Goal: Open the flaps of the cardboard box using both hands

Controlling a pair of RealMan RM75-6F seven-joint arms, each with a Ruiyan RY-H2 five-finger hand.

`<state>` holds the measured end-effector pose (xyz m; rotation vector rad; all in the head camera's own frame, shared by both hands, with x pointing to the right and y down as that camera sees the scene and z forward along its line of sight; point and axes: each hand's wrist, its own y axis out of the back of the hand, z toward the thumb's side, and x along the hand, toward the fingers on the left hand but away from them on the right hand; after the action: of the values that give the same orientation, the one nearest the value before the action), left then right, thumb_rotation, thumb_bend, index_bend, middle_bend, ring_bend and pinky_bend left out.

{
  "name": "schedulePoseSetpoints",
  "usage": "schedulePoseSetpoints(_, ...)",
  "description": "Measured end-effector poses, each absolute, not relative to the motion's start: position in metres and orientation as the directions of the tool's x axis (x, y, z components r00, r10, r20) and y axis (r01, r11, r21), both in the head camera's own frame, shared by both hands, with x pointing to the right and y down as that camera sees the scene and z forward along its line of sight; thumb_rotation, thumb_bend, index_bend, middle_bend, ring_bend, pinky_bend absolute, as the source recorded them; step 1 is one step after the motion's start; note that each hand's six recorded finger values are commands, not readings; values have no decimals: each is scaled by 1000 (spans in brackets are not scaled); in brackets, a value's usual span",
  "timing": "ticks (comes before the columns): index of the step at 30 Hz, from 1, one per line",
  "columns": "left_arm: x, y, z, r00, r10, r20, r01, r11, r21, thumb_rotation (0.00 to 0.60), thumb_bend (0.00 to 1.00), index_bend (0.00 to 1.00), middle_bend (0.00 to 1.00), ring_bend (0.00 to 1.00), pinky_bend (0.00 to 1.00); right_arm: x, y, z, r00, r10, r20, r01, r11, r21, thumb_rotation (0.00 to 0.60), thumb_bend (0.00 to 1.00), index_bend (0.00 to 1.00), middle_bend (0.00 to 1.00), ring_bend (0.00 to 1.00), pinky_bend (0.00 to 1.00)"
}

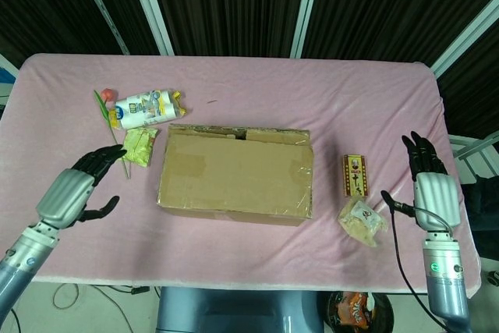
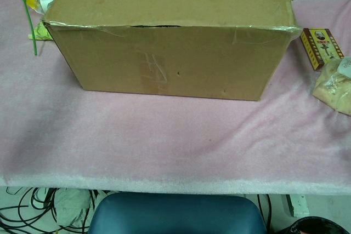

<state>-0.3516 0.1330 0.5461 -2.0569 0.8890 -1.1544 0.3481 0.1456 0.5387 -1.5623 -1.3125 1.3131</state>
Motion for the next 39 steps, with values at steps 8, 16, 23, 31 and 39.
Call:
schedulePoseSetpoints(8, -321, 85, 553, 400, -765, 504, -227, -615, -755, 600, 552, 72, 156, 136, 216, 346, 146, 538, -16, 965, -263, 294, -247, -923, 600, 237, 0, 0, 0, 232)
schedulePoseSetpoints(16, -274, 45, 574, 430, -650, 626, -159, -737, -657, 600, 611, 85, 183, 169, 251, 346, 146, 534, -18, 966, -258, 316, -239, -918, 600, 243, 0, 0, 0, 232)
schedulePoseSetpoints(23, -232, 21, 585, 473, -542, 694, -71, -809, -584, 600, 615, 85, 182, 170, 251, 346, 146, 534, -14, 967, -255, 316, -238, -918, 600, 248, 0, 0, 0, 232)
schedulePoseSetpoints(31, -205, 9, 597, 487, -514, 706, 11, -805, -594, 600, 624, 85, 185, 171, 251, 346, 146, 533, -17, 967, -253, 325, -234, -916, 600, 253, 0, 0, 0, 232)
schedulePoseSetpoints(39, -195, 9, 605, 470, -490, 734, 28, -823, -567, 600, 641, 137, 347, 342, 388, 350, 143, 531, -28, 971, -239, 334, -216, -918, 600, 263, 0, 0, 0, 231)
